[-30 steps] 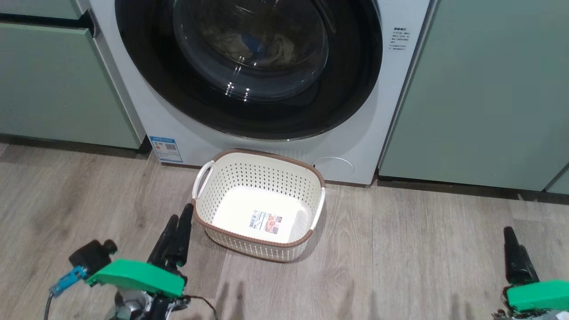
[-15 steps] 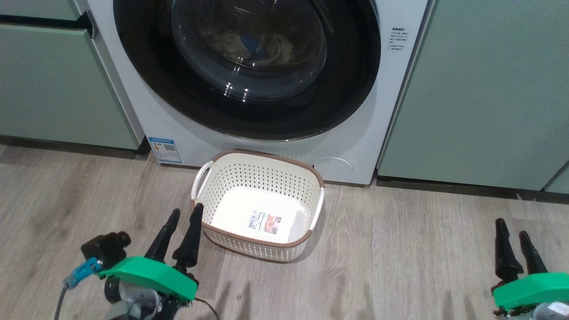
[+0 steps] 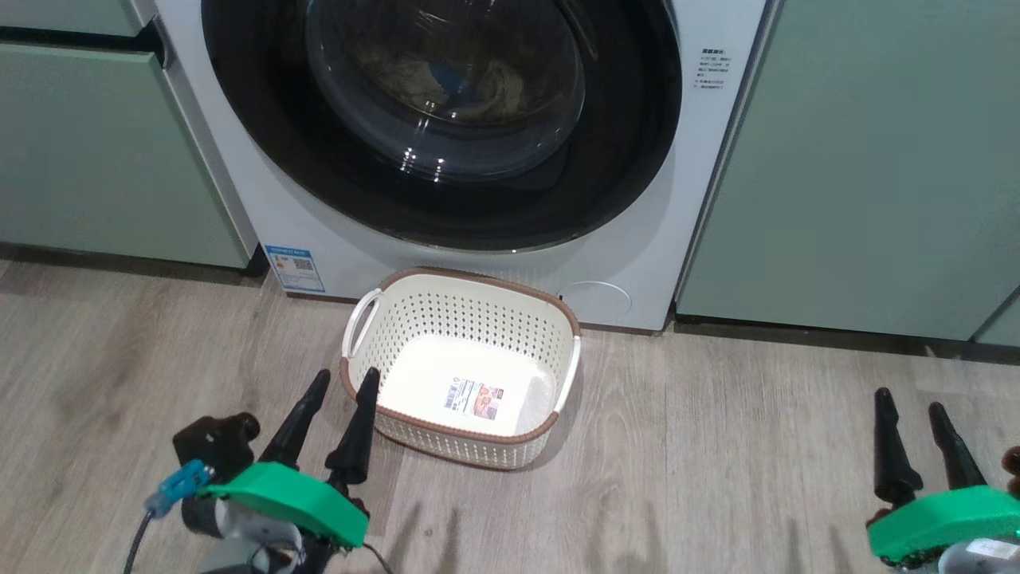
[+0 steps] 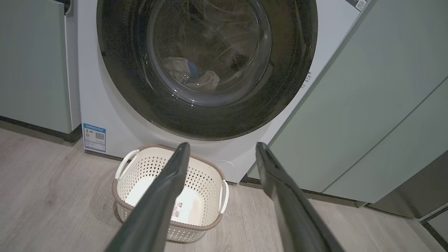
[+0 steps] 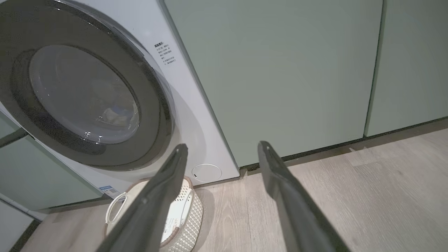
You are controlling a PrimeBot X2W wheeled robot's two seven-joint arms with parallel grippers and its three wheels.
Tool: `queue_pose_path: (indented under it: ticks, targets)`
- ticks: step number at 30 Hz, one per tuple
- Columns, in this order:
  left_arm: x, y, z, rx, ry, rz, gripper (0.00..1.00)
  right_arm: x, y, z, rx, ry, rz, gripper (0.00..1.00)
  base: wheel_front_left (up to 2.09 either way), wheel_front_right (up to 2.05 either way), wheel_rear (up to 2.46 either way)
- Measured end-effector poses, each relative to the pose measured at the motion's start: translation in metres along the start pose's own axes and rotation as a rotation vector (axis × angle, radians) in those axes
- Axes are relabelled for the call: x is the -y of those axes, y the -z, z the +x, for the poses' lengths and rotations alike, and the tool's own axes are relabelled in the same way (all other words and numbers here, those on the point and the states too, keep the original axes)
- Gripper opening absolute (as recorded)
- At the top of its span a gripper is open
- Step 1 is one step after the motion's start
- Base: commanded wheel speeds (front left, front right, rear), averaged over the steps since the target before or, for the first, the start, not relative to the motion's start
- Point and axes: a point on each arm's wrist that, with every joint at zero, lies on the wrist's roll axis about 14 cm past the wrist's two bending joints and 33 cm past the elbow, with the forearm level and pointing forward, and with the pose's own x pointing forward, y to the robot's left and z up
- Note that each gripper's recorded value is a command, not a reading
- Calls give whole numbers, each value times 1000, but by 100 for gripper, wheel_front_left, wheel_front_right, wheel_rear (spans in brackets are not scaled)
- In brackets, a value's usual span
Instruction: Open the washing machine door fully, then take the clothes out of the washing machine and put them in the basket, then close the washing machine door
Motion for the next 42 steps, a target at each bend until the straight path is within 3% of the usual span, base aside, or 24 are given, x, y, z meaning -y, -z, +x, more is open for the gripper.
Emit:
queue_pose_path:
  ticks: [31, 42]
  targets:
    - [11, -17, 8, 96, 39, 298, 100, -21, -16, 0, 84, -96, -330, 100, 0, 0, 0]
    - [7, -11, 8, 78, 23, 299, 100, -15, -15, 0, 81, -78, -329, 100, 0, 0, 0]
